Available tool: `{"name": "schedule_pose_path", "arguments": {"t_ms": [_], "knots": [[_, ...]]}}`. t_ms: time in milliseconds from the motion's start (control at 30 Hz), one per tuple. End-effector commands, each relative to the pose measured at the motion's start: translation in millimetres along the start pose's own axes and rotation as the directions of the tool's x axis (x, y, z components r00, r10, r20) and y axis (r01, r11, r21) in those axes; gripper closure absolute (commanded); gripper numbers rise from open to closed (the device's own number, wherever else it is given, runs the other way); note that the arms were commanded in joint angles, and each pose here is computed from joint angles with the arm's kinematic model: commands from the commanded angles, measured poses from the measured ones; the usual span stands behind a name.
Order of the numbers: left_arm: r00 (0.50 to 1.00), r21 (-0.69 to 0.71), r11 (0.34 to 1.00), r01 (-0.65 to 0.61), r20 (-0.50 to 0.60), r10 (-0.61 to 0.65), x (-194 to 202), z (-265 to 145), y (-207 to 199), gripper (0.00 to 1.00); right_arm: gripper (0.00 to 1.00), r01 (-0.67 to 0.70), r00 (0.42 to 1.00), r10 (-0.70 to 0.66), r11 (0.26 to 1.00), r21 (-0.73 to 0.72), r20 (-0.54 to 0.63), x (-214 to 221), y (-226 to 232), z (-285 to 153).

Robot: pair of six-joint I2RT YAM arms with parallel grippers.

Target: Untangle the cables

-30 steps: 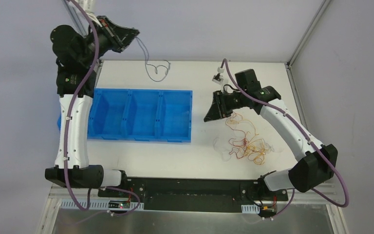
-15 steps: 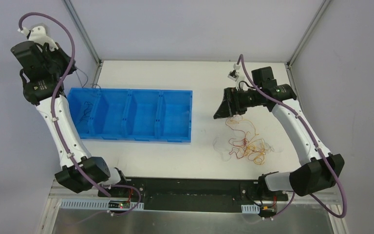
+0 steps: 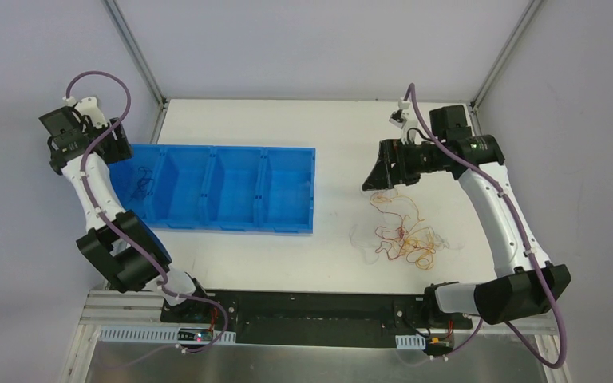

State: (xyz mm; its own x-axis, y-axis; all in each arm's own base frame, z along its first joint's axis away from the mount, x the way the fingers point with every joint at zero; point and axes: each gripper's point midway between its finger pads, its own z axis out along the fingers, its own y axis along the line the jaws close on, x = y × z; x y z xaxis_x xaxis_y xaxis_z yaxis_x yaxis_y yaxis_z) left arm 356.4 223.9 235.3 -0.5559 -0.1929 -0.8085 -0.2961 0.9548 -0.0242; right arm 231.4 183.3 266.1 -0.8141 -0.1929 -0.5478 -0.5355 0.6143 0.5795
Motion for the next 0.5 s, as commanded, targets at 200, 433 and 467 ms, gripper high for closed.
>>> {"name": "schedule_pose_path", "arguments": {"t_ms": [200,433,467], "knots": [[0.970,0.400,0.891,-0.215,0.193,0.147,-47,-60,-141,0.01,0.19,-0.021,0.984,0.072,0.954,0.298,-0.162,44,-85,-36],[0.954,0.768,0.572,-0.288,0.177,0.242,-14,-111,-322,0.01,0.25,-0.116,0.939,0.253,0.872,0.476,-0.235,97,-154,-54],[0.951,0.809,0.518,-0.277,0.154,0.268,-1,-116,-349,0.01,0.27,-0.119,0.932,0.266,0.866,0.485,-0.246,103,-160,-53]]}}
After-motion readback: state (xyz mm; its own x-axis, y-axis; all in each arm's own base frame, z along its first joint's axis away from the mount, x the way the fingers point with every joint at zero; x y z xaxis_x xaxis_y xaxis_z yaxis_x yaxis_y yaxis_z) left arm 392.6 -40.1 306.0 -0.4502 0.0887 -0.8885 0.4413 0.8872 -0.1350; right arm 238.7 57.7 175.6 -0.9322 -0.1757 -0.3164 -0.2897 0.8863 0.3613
